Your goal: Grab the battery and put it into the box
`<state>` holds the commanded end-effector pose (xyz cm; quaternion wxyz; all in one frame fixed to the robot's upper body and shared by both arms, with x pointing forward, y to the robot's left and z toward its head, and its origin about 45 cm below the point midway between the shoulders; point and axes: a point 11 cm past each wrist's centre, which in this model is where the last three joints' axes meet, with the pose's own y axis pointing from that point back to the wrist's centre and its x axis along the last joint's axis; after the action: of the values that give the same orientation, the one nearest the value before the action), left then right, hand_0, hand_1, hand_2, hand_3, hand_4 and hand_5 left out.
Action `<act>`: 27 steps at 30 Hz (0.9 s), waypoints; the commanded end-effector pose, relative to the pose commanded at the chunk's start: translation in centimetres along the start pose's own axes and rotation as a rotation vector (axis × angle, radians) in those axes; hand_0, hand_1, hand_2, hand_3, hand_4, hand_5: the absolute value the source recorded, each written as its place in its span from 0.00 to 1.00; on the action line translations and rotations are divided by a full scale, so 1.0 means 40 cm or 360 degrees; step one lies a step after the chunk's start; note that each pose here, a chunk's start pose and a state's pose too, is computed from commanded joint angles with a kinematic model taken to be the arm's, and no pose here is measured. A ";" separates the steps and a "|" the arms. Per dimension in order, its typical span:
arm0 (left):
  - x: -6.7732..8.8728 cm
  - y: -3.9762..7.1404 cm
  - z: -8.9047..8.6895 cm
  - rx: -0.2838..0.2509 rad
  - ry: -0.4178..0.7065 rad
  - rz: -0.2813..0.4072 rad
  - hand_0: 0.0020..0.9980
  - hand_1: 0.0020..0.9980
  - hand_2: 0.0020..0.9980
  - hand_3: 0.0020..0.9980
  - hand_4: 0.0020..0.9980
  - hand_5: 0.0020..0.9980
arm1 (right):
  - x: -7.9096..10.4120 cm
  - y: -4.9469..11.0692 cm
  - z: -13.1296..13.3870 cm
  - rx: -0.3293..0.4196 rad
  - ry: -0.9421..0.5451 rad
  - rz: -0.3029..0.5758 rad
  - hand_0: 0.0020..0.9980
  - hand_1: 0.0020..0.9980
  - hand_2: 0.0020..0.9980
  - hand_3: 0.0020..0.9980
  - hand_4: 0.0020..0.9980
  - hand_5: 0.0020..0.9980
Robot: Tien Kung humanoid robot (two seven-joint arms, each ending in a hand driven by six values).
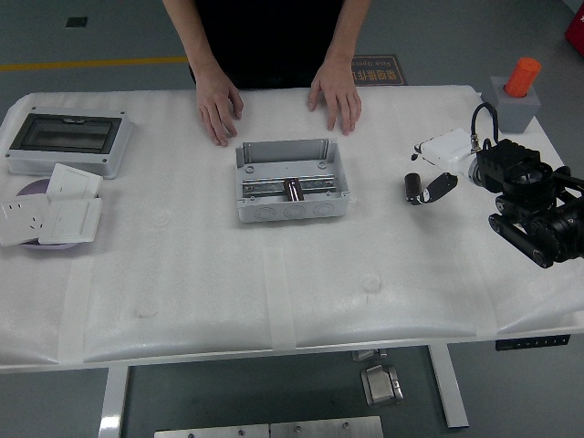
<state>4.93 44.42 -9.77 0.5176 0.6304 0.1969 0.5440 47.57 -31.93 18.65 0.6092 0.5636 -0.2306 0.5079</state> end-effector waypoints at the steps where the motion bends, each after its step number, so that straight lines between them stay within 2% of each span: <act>1: 0.000 0.000 0.001 -0.0002 0.0000 0.0000 0.59 0.62 0.56 0.70 0.67 0.27 | 0.001 -0.001 -0.002 0.0002 -0.0013 0.0001 0.60 0.54 0.79 0.82 0.98 0.56; 27: -0.004 -0.003 0.034 -0.0063 -0.0006 -0.0001 0.59 0.62 0.56 0.70 0.67 0.27 | -0.034 0.001 0.002 0.0008 -0.0050 -0.0068 0.60 0.54 0.78 0.81 0.95 0.60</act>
<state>6.13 43.75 -9.75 0.5305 0.6211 0.1853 0.5463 47.04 -32.49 17.54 0.6148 0.5780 -0.2267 0.4863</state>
